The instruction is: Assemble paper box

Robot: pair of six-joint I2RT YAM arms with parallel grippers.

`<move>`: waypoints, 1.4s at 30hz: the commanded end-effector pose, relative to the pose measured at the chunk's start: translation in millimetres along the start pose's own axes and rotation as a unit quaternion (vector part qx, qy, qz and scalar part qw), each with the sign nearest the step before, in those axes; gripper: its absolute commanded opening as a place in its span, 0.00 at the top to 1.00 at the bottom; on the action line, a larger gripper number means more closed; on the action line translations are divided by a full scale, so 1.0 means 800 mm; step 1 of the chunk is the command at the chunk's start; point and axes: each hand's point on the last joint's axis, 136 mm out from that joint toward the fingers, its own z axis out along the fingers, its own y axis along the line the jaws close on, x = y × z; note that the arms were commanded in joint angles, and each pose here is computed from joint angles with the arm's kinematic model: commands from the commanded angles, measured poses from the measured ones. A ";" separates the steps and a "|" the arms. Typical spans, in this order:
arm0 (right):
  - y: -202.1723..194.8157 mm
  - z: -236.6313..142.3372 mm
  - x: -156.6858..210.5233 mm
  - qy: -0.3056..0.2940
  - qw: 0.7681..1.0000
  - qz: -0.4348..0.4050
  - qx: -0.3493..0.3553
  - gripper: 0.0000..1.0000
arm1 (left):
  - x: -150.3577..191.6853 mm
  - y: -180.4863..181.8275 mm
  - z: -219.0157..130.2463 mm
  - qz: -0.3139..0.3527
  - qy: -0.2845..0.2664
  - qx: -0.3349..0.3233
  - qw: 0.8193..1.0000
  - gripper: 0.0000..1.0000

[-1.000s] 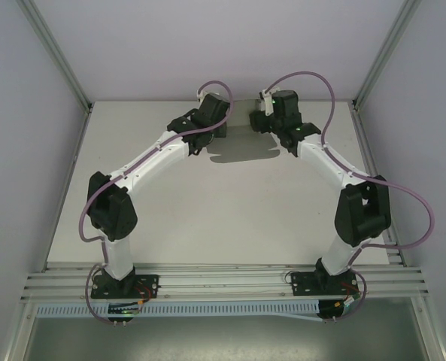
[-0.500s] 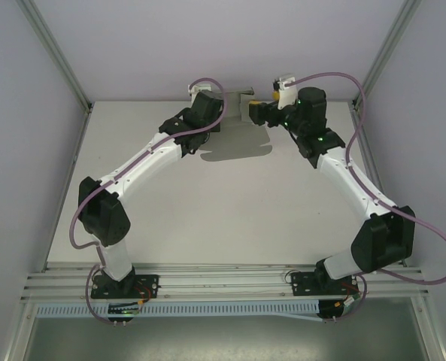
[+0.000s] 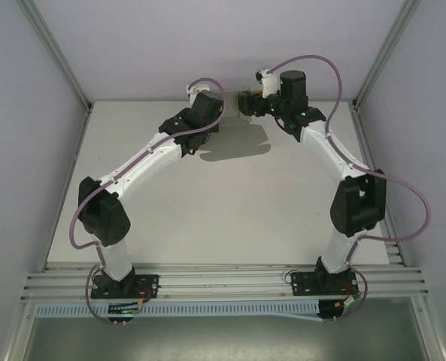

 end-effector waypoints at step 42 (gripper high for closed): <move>-0.104 -0.024 0.069 0.134 0.943 0.020 0.304 0.88 | -0.029 0.014 -0.013 -0.014 -0.021 -0.045 0.999 1.00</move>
